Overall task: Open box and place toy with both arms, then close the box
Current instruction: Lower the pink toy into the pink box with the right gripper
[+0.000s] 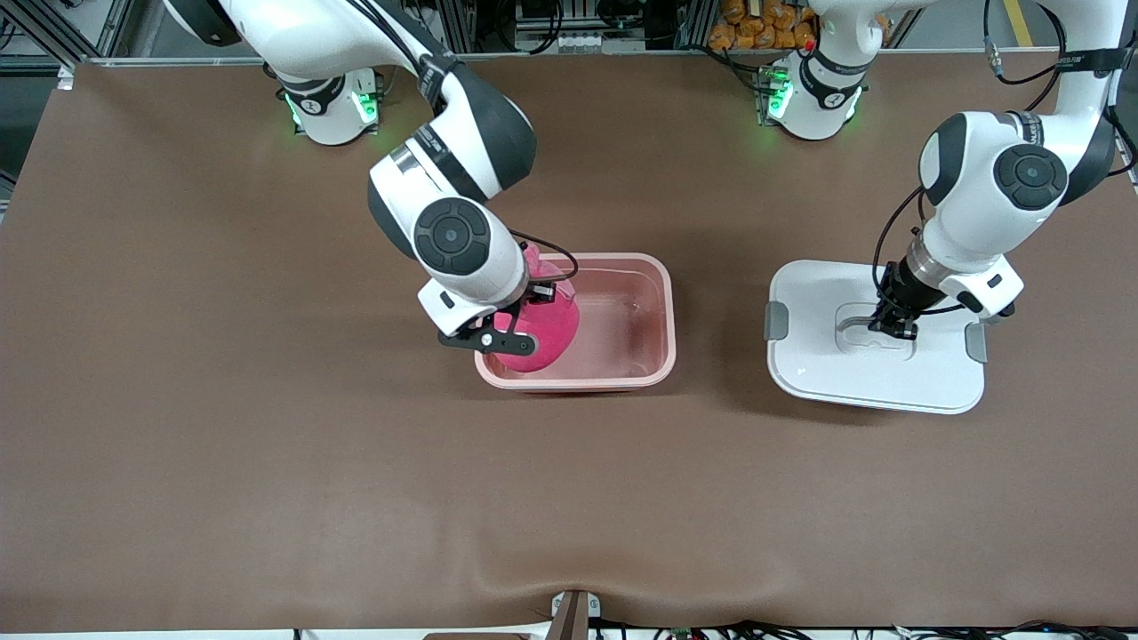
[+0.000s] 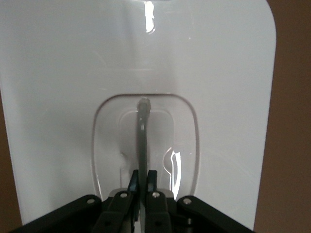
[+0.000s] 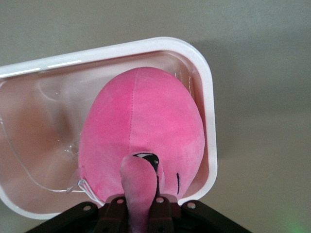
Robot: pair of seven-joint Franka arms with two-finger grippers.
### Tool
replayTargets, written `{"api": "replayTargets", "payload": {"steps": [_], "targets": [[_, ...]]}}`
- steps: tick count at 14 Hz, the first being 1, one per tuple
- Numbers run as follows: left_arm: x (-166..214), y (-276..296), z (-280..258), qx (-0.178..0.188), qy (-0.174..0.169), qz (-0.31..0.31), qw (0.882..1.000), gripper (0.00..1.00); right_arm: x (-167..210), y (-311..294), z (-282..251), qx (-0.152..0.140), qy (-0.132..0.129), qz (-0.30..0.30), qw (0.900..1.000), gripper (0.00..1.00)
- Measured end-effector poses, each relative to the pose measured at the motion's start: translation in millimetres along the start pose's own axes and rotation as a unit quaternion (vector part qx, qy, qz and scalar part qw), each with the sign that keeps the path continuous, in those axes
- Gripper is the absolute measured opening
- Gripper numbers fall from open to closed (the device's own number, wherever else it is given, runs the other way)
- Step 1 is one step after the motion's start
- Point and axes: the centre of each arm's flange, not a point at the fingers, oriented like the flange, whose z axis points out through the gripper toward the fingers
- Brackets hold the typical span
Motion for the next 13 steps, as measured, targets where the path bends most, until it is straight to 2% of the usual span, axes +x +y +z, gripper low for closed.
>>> {"api": "replayTargets", "payload": {"steps": [4, 11, 13], "targets": [[-5, 0, 0, -0.001, -0.001, 0.004, 1.000, 0.07, 0, -14, 19, 0.003, 0.006, -0.003, 1.000, 0.12], [-11, 1, -1, -0.001, -0.001, 0.007, 1.000, 0.07, 9, -20, 60, -0.019, 0.002, -0.003, 1.000, 0.12], [-11, 0, 0, 0.000, -0.001, 0.008, 1.000, 0.07, 12, -25, 70, -0.015, 0.010, -0.002, 1.000, 0.12]]}}
